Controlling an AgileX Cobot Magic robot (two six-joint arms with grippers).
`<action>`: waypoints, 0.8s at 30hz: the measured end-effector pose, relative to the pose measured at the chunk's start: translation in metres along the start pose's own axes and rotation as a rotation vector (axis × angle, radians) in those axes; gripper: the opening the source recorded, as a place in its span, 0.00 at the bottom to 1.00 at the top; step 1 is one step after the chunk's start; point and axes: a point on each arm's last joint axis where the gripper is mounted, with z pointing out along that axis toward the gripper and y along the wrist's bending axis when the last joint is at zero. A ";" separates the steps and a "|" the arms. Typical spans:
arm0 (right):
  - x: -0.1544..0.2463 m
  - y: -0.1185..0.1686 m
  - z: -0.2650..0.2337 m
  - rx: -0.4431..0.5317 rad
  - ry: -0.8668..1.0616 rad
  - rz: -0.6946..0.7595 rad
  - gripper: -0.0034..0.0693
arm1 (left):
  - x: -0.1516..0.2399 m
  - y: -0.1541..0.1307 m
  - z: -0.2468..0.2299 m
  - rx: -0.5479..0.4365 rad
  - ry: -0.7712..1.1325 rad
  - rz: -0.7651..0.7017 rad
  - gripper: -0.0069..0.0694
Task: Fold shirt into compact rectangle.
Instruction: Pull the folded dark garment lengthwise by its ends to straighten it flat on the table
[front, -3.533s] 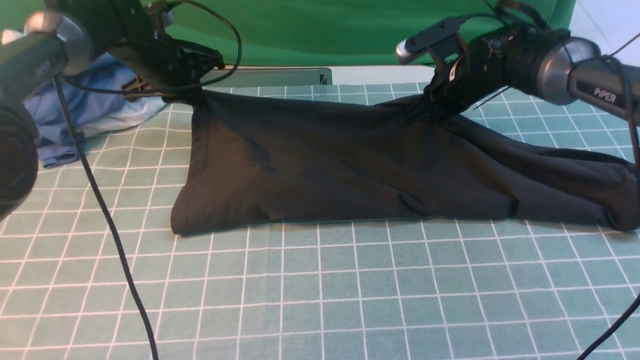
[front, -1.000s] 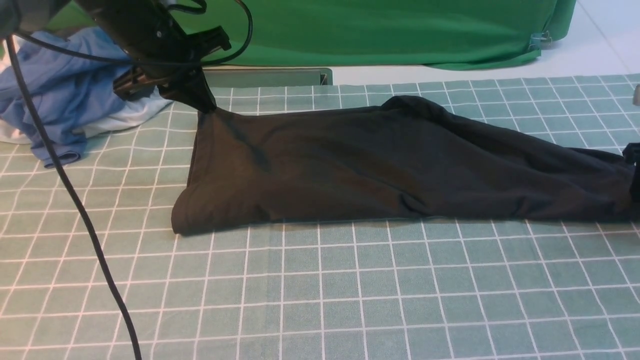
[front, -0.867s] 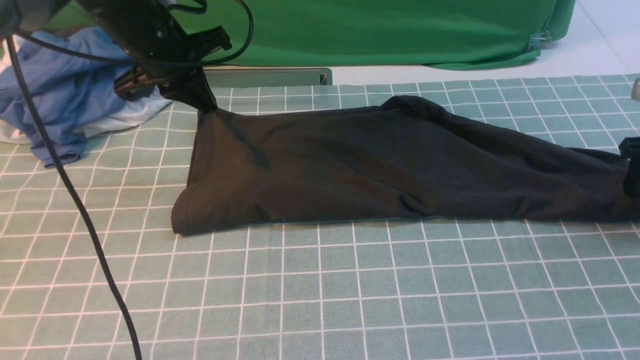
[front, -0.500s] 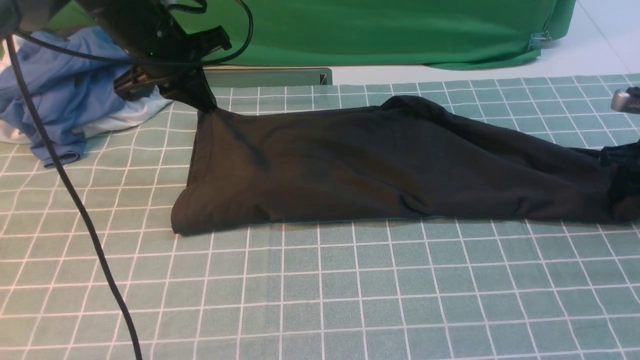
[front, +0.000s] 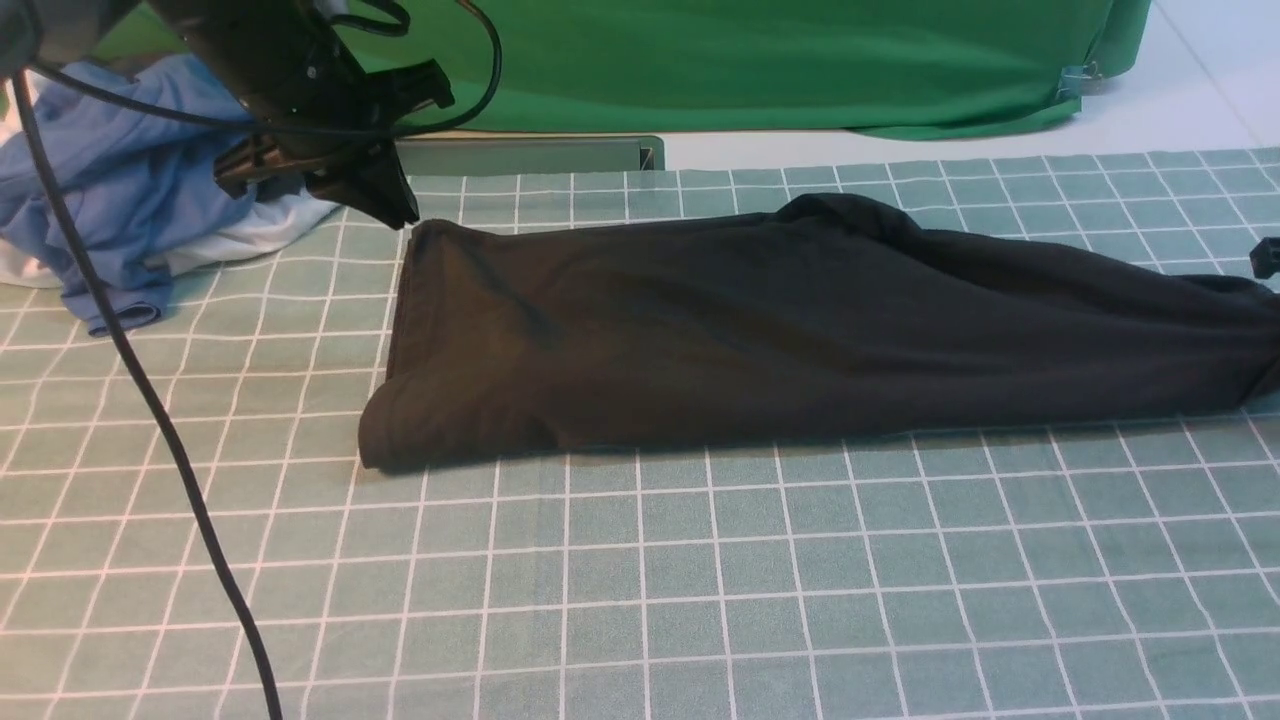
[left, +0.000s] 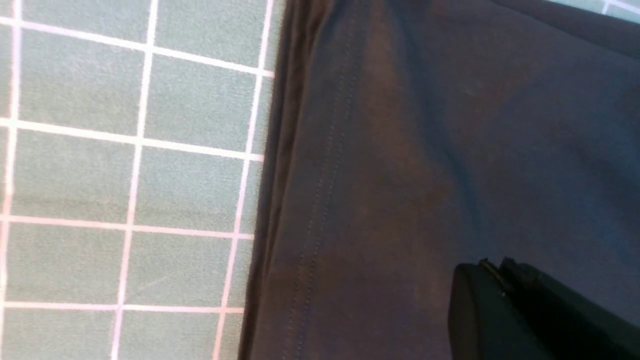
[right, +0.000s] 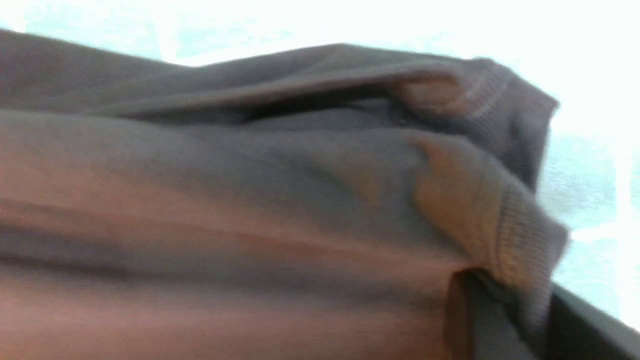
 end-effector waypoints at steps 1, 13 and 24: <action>0.000 -0.001 0.000 0.006 0.002 -0.004 0.37 | 0.000 0.000 0.000 -0.004 -0.001 0.002 0.11; -0.001 -0.002 0.000 0.017 0.038 0.001 0.84 | 0.000 0.002 0.000 -0.021 -0.004 0.008 0.11; 0.002 -0.001 0.037 -0.007 0.107 0.031 0.83 | -0.001 0.006 0.000 -0.063 -0.011 0.087 0.11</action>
